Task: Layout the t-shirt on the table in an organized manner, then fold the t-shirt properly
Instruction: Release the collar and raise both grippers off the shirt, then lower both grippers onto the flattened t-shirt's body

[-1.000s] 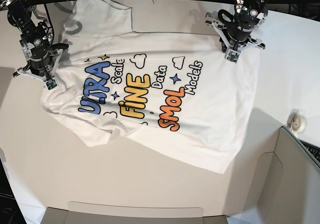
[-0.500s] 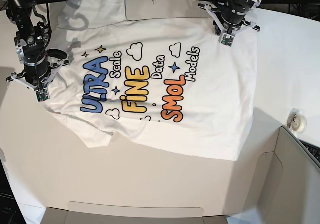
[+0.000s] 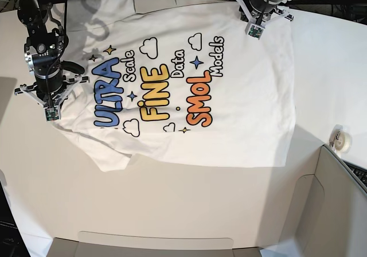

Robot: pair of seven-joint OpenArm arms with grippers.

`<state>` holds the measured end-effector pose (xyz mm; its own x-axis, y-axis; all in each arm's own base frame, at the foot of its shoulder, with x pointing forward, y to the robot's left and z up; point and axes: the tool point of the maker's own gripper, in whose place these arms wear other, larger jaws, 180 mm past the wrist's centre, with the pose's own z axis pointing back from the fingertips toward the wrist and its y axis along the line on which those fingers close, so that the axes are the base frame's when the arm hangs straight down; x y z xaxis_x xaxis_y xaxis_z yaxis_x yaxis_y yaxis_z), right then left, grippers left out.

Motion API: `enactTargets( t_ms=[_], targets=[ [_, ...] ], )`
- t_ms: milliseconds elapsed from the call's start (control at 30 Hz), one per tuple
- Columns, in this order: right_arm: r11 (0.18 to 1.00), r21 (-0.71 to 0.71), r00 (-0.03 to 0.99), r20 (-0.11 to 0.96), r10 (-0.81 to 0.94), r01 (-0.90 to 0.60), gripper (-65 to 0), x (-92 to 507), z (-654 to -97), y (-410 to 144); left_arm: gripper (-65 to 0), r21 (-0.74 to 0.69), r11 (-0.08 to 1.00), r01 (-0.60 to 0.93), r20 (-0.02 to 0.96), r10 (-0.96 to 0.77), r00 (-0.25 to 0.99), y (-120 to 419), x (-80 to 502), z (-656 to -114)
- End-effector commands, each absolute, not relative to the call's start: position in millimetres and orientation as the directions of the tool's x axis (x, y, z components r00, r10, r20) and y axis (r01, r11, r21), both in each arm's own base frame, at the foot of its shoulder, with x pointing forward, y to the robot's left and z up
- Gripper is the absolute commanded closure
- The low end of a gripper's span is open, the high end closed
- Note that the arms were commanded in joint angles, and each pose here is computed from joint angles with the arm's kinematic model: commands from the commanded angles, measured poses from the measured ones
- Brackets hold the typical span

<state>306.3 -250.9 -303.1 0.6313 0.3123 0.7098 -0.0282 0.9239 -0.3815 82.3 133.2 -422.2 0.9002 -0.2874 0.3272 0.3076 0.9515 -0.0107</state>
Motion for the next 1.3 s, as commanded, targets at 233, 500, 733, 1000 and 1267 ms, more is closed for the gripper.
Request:
enactTargets(
  t_ms=[233, 500, 733, 1000, 1267],
  targets=[
    [0.95, -0.312, 0.509, 0.823, 0.253, 0.032, 0.0, 342, -265, -230, -2.8, 0.004, 0.98, 0.196, 0.463, -0.176, 0.869, 137, 123, -406],
    [0.968, -0.248, 0.47, 0.86, 0.198, 0.047, 0.0, 354, -255, -213, -2.8, 0.036, 0.988, 0.151, 0.724, -0.13, 0.677, 137, 210, -361],
    [0.971, -0.232, 0.464, 0.867, 0.182, 0.051, 0.0, 356, -254, -210, -2.8, 0.046, 0.987, 0.151, 0.7, -0.14, 0.7, 139, 218, -360],
    [0.972, -0.234, 0.613, 0.773, 0.165, 0.035, 0.0, 388, -298, -206, -2.8, 0.099, 0.992, 0.079, 0.786, -0.127, 0.605, 162, 299, -311],
    [0.957, -0.284, 0.656, 0.713, 0.248, -0.054, 0.0, 443, -321, -173, -2.8, 0.123, 0.991, 0.047, 0.853, -0.129, 0.506, 168, 374, -261]
  ],
)
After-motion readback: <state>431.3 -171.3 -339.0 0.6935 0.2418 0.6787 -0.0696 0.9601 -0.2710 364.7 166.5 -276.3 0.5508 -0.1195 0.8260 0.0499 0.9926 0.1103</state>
